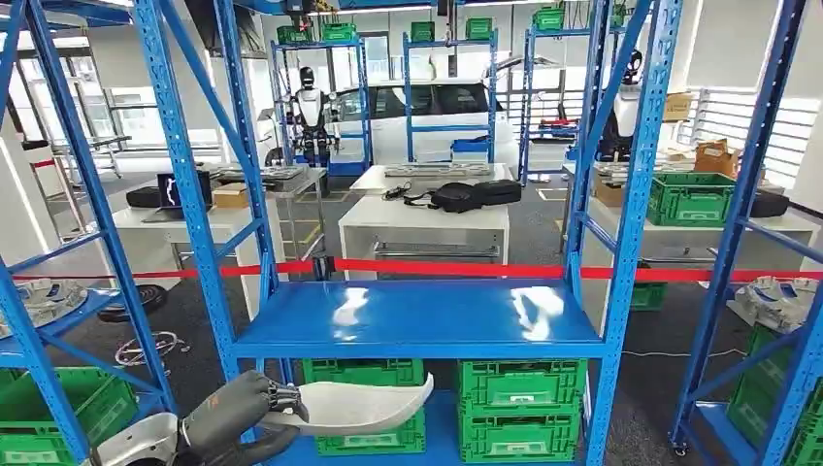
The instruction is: Take the parts from the cabinet and place them on the table.
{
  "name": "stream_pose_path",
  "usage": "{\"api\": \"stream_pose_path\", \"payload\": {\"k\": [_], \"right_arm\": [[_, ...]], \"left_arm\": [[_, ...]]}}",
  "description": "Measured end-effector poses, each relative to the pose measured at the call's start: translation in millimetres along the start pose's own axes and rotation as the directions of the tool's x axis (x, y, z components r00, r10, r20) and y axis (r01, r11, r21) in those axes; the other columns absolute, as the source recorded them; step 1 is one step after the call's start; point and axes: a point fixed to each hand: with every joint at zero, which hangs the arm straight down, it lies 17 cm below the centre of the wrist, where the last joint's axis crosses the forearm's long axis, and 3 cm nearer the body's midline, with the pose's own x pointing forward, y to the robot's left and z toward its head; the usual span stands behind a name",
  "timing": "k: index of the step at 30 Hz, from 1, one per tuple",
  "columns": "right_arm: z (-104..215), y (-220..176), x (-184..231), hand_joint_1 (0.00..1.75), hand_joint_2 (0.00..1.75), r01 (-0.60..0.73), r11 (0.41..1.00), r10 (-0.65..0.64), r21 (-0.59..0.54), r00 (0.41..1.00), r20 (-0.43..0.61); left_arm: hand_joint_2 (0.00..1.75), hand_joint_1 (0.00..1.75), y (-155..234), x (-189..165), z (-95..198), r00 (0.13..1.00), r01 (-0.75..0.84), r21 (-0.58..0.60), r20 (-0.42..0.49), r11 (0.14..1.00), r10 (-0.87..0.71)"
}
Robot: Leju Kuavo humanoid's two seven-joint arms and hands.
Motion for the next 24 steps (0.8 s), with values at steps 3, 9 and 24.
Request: {"api": "stream_pose_path", "payload": {"k": [3,9,24], "right_arm": [[0.7,0.1,-6.7,0.00,0.00,-0.005,1.000,0.005,0.000,1.000,-0.017],[1.0,-1.5,-7.2,0.00,0.00,-0.012,1.000,0.012,-0.004,1.000,-0.005],[-0.8,-65.9,-9.4,0.00,0.00,0.026,0.990,-0.026,-0.138,1.000,0.003]], "left_arm": [[1.75,1.75,1.6,-2.0,3.6,1.000,-0.014,-0.003,-0.003,1.000,0.014],[1.75,1.75,-7.8,-7.4,11.5,0.999,-0.033,-0.025,-0.014,0.999,0.032],[1.75,1.75,14.0,-9.8,5.8,0.998,-0.063,0.020,0.019,0.998,0.062]]}}
